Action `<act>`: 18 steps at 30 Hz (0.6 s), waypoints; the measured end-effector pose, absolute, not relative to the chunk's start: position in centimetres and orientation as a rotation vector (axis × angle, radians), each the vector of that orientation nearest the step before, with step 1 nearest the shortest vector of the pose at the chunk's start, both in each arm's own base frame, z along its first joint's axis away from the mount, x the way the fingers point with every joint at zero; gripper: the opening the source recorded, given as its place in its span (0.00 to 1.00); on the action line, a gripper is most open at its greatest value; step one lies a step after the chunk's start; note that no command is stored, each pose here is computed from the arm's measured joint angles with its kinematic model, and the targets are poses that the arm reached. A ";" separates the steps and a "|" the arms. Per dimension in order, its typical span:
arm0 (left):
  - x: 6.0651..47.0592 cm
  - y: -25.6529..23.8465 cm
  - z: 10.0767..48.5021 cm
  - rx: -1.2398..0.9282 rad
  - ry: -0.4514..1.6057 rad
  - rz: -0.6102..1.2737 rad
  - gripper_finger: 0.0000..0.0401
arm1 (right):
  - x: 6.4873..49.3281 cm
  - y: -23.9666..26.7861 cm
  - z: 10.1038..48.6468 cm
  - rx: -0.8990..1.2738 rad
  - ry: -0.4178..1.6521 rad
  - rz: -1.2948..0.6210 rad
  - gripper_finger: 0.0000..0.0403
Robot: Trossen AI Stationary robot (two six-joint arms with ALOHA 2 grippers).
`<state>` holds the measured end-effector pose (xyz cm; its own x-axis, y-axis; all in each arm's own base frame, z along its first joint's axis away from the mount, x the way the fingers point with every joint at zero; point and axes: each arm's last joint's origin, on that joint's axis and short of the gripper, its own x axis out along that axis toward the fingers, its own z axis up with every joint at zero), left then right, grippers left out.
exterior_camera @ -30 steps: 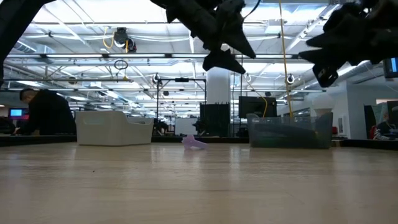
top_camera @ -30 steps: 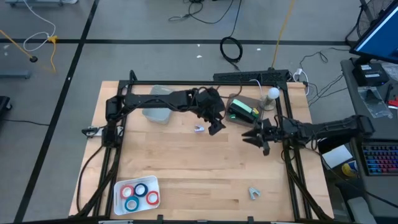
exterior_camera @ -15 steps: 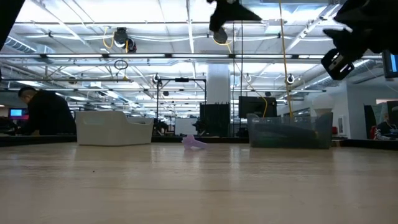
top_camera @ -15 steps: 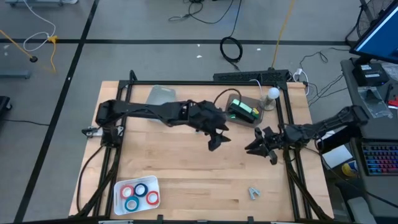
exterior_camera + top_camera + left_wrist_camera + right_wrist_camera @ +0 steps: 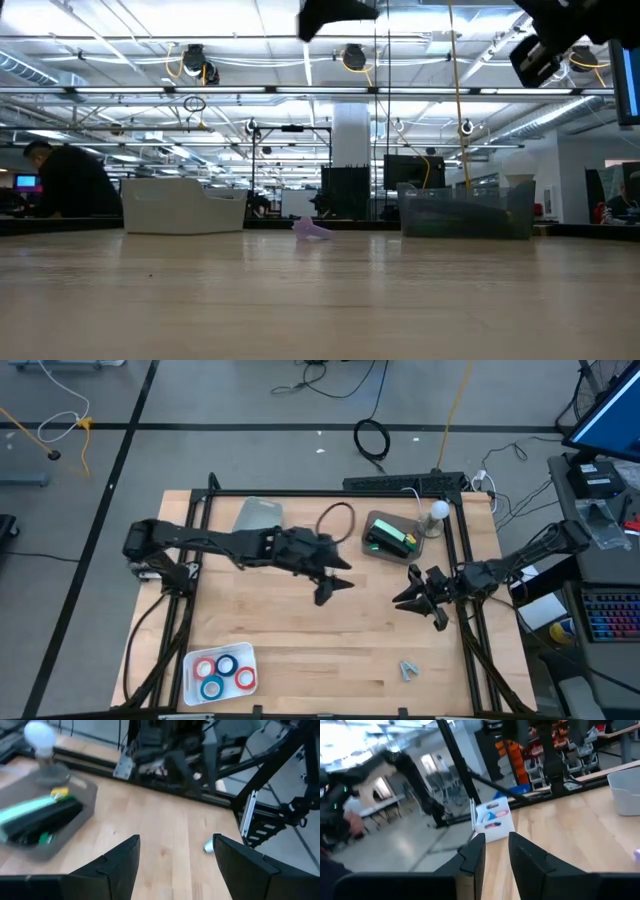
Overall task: Pick and place Stapler, Stapler remover, tape
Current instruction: Put the light blue staple remover into the gray bin
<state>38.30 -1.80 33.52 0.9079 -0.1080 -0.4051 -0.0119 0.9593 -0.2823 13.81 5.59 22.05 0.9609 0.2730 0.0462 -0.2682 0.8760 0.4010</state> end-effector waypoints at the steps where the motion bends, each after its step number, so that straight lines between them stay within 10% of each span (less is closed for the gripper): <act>1: 37.5 -1.8 33.2 -0.293 0.438 -0.046 0.64 | 14.1 5.8 22.4 0.399 0.028 0.281 0.19; 18: 24.6 -3.9 29.2 -0.277 0.374 0.122 0.64 | 18.0 10.4 24.2 0.539 0.648 0.187 0.19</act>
<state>24.61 -3.89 29.22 0.9242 0.0665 -0.3761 -0.1682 0.9550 -0.2443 17.98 10.42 24.17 0.7861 0.3289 -0.5234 -0.0006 0.8471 0.5315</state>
